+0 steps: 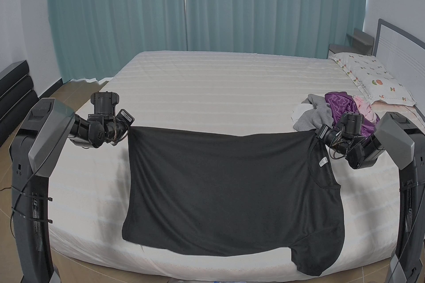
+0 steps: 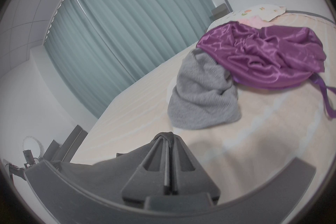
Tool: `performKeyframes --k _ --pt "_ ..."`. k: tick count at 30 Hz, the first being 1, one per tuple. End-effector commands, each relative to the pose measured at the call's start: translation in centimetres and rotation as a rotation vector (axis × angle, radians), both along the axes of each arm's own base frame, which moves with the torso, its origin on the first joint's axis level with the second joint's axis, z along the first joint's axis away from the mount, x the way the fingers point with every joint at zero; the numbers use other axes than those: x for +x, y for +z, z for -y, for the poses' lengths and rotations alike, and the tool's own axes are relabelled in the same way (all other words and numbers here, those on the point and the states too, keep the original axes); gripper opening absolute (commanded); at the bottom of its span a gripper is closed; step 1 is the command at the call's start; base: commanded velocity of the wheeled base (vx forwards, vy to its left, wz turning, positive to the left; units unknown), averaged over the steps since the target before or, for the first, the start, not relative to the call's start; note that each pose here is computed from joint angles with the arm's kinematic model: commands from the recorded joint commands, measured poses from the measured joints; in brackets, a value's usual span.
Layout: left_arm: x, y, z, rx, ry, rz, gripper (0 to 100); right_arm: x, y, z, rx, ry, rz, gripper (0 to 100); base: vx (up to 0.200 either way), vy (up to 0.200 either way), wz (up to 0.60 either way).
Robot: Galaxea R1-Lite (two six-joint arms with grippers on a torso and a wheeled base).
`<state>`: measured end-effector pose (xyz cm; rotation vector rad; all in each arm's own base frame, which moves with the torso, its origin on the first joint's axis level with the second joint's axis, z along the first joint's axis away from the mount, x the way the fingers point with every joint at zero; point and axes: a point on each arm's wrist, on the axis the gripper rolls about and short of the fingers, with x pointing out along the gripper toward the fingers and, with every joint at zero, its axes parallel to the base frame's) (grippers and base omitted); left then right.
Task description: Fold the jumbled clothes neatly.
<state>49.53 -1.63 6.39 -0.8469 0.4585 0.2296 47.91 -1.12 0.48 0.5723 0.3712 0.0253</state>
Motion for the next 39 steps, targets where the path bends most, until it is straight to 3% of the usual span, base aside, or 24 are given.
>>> performKeyframes --k 1,10,21,22,24,25,33,35,39 --pt "1.2 -0.3 -0.1 0.009 0.022 0.028 0 0.7 0.4 0.8 -0.009 -0.046 0.030 0 0.000 0.000 0.00" --pt "2.4 -2.7 0.8 0.014 0.010 0.007 0 1.4 -1.8 0.3 -0.024 -0.076 0.012 0 0.000 0.000 0.00" --pt "2.3 -3.7 1.6 0.008 -0.003 -0.019 0 1.2 -3.2 0.2 -0.031 -0.086 -0.022 0 0.000 0.000 0.00" --pt "2.3 -3.6 1.7 0.009 -0.005 -0.023 0 1.2 -3.3 0.2 -0.030 -0.085 -0.027 100 0.000 0.000 0.00" --pt "2.1 -3.6 2.1 0.009 -0.012 -0.043 0 1.1 -3.5 0.2 -0.030 -0.085 -0.036 100 0.000 0.000 0.00" --pt "2.0 -3.6 2.3 0.007 -0.015 -0.049 100 1.0 -3.7 0.2 -0.030 -0.083 -0.039 100 0.000 0.000 0.00" --pt "1.8 -4.0 3.5 0.005 -0.056 -0.067 100 -0.8 -2.4 0.1 -0.007 -0.077 -0.062 100 0.000 0.000 0.00" --pt "1.9 -4.5 4.3 0.008 -0.098 -0.081 100 -1.8 -1.4 0.0 0.058 -0.080 -0.039 100 0.000 0.000 0.00" --pt "2.1 -5.7 5.1 0.024 -0.157 -0.099 100 -3.1 -1.7 -0.1 0.082 -0.080 -0.051 100 0.000 0.000 0.00"
